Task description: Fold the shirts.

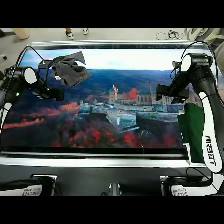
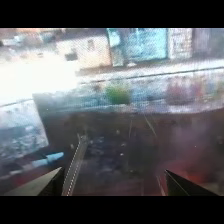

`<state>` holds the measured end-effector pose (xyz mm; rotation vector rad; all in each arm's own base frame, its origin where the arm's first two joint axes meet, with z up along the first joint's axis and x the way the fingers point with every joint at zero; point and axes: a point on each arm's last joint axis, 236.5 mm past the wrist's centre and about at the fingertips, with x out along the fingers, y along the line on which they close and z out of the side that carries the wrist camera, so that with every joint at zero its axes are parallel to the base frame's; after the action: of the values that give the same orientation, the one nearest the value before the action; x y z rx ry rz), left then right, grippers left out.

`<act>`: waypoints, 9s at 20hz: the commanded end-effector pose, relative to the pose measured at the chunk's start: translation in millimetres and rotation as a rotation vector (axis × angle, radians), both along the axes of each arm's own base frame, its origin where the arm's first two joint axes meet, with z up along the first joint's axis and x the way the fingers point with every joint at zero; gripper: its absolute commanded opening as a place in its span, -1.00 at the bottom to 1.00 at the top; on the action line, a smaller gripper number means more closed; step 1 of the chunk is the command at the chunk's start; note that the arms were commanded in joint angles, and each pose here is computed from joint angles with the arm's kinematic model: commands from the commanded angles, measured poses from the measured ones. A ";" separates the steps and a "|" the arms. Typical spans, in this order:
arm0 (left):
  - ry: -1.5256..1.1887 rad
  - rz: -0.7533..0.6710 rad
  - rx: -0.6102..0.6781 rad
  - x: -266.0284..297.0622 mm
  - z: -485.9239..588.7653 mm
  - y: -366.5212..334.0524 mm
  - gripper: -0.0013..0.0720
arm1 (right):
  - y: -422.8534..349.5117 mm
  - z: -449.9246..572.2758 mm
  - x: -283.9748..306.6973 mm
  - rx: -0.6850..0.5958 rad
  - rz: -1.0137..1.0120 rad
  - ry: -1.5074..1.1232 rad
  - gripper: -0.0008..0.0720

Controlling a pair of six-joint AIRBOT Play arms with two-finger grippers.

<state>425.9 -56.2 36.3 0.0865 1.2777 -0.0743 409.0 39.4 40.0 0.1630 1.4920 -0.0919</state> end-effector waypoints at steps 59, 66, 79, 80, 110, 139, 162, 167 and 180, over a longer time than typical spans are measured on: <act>-0.341 -0.313 -0.439 -74.1 112.4 -204.7 -0.89 | 28.4 208.9 -49.7 0.112 0.208 -0.521 0.43; -0.113 -0.269 -0.476 -108.6 19.8 -236.1 1.00 | 32.6 168.9 -47.4 0.130 0.213 -0.360 0.85; 0.085 0.606 -0.556 -35.8 -85.8 87.7 1.00 | 126.7 -32.1 -103.2 0.267 0.357 0.069 0.91; 0.095 0.594 -0.581 -30.0 -94.4 78.1 1.00 | 129.5 -32.8 -103.1 0.279 0.354 0.072 0.91; -0.930 0.055 -0.459 4.3 259.1 20.8 -0.89 | 181.6 95.3 -9.1 0.423 0.459 -0.475 -0.90; -0.571 -0.163 -0.538 157.6 89.4 -118.2 0.34 | 112.4 -16.9 27.7 0.378 -0.142 -0.364 -0.90; 0.312 0.586 -0.755 -191.8 -140.3 -99.9 0.69 | 93.9 -19.3 -21.8 0.226 0.160 -0.246 -0.90; 0.112 0.384 -0.757 -143.8 -111.1 -113.8 -0.89 | 93.1 12.9 -12.0 0.230 0.162 -0.356 -0.90; -1.236 -0.029 -0.660 -218.1 461.2 -31.6 -0.90 | -76.0 515.7 -226.9 -0.028 -0.194 -1.665 -0.90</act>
<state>251.6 -89.1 486.5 -0.3291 -0.0653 -0.3971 263.2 6.2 525.8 0.1876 -0.0766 0.0098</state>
